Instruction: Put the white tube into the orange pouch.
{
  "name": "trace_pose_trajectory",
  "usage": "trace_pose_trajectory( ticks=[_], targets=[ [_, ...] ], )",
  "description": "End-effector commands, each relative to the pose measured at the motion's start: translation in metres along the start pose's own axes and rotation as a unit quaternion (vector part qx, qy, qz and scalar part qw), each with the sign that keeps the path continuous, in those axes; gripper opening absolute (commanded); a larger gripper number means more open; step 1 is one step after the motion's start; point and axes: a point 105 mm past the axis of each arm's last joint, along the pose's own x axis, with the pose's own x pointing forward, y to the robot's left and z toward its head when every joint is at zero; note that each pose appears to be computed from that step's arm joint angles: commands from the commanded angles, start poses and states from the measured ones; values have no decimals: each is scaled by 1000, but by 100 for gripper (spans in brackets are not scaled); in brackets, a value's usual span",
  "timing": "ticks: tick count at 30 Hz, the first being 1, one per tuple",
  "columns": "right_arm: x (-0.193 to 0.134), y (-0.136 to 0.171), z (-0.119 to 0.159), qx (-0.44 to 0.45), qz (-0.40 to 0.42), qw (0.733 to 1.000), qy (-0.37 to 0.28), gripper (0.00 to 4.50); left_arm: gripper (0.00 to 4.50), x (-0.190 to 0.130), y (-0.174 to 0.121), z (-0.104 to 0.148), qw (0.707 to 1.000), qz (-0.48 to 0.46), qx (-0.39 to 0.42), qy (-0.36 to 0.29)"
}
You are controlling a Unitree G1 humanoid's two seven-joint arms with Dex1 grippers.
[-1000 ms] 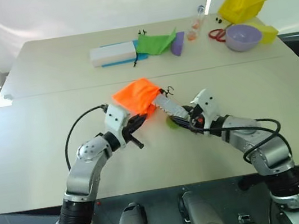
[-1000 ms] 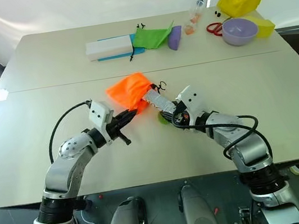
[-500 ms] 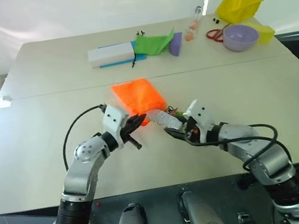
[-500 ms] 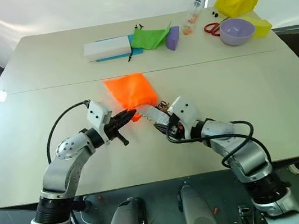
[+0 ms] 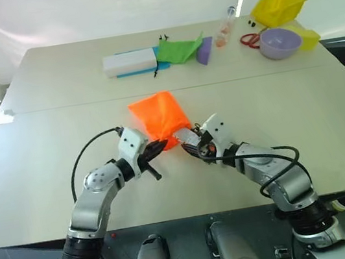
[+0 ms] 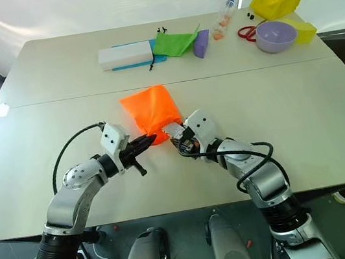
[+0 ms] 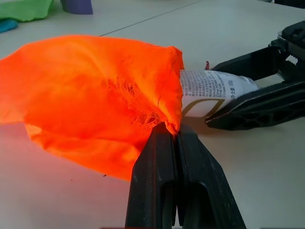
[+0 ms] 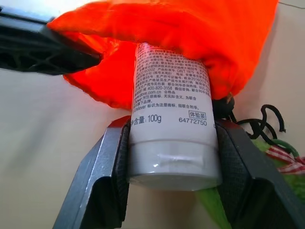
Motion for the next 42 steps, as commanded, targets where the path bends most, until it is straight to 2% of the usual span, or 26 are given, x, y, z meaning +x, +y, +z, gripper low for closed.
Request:
trace_pose_trajectory(
  ticks=[1, 10, 21, 27, 29, 33, 37, 42],
  targets=[
    [6, 9, 12, -1, 9, 1000, -21, 183, 0, 1, -2, 11, 1000, -4, 8, -21],
    [44, 19, 12, 2, 6, 1000, 0, 183, 0, 3, -5, 10, 1000, -9, 0, -26],
    [68, 25, 21, -5, 2, 1000, -9, 183, 0, 2, -8, 5, 1000, -8, -5, -20],
    [69, 32, 30, 48, 31, 998, -34, 183, 0, 2, -7, 4, 1000, -5, -4, -18],
    [67, 34, 28, 45, 38, 998, -33, 286, 0, 2, -6, 5, 1000, -3, -3, -20],
    [62, 35, 26, 51, 46, 997, -30, 448, 0, 1, -4, 4, 1000, 1, -2, -18],
    [47, 33, 26, 59, 59, 996, -22, 448, 0, -3, -1, 3, 1000, 3, 3, -14],
    [19, 23, 23, 21, 78, 997, -1, 448, 0, -8, 7, 0, 1000, 9, 7, -6]
  ],
)
